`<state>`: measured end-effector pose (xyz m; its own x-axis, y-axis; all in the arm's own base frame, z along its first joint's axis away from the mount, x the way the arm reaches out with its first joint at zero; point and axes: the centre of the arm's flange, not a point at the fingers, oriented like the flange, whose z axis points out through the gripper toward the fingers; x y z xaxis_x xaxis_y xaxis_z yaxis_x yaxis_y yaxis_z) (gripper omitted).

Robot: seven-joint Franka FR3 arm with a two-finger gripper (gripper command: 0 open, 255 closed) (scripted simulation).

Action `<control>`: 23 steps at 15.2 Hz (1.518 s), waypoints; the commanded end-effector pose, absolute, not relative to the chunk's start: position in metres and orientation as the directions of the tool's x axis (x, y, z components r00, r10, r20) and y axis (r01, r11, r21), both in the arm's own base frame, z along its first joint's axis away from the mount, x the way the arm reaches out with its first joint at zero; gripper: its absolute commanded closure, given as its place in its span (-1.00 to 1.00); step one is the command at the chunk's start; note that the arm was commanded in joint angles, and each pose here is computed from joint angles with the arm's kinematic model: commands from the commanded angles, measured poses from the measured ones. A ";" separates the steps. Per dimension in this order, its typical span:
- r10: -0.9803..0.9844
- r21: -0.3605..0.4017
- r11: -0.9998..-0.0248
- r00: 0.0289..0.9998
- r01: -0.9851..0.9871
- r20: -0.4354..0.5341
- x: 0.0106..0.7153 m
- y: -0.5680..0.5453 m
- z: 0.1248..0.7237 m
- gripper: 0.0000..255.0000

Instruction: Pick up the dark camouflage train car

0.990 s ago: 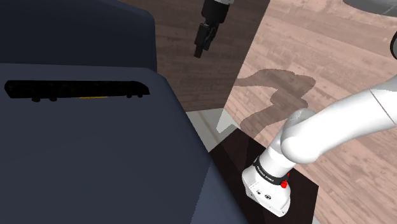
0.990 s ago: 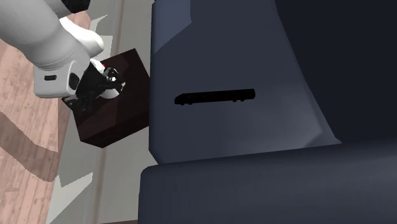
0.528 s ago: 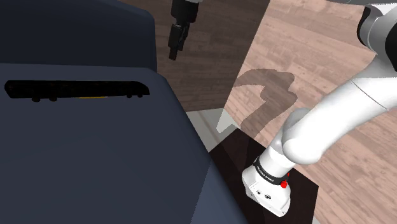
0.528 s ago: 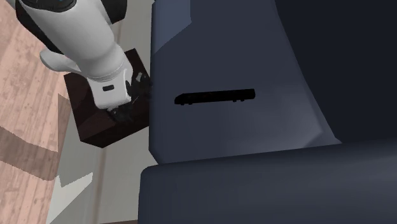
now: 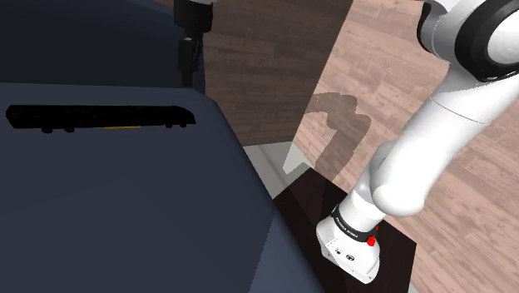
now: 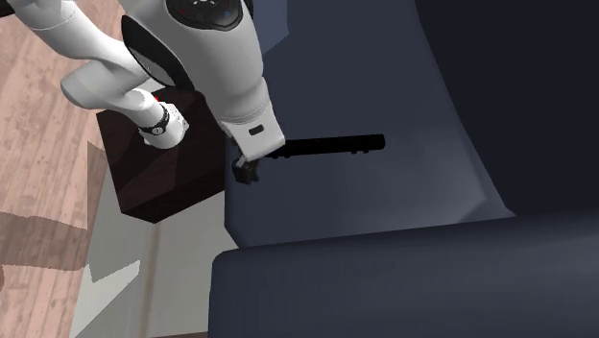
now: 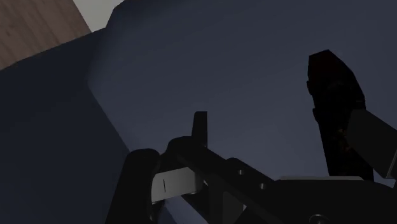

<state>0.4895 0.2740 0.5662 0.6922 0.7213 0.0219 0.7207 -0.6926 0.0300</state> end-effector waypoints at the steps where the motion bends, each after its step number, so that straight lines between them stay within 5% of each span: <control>1: 0.759 0.025 -0.651 0.650 0.759 0.016 0.496 0.302 0.560 -1.00; 12: 0.915 -0.003 -0.403 0.403 0.915 -0.013 0.504 0.439 0.530 -1.00; 21: 0.915 -0.003 -0.403 0.403 0.915 -0.013 0.504 0.439 0.490 -1.00; 22: 0.915 -0.003 -0.403 0.403 0.915 -0.013 0.504 0.439 0.490 1.00; 23: 0.915 -0.003 -0.403 0.403 0.915 -0.013 0.504 0.439 0.490 1.00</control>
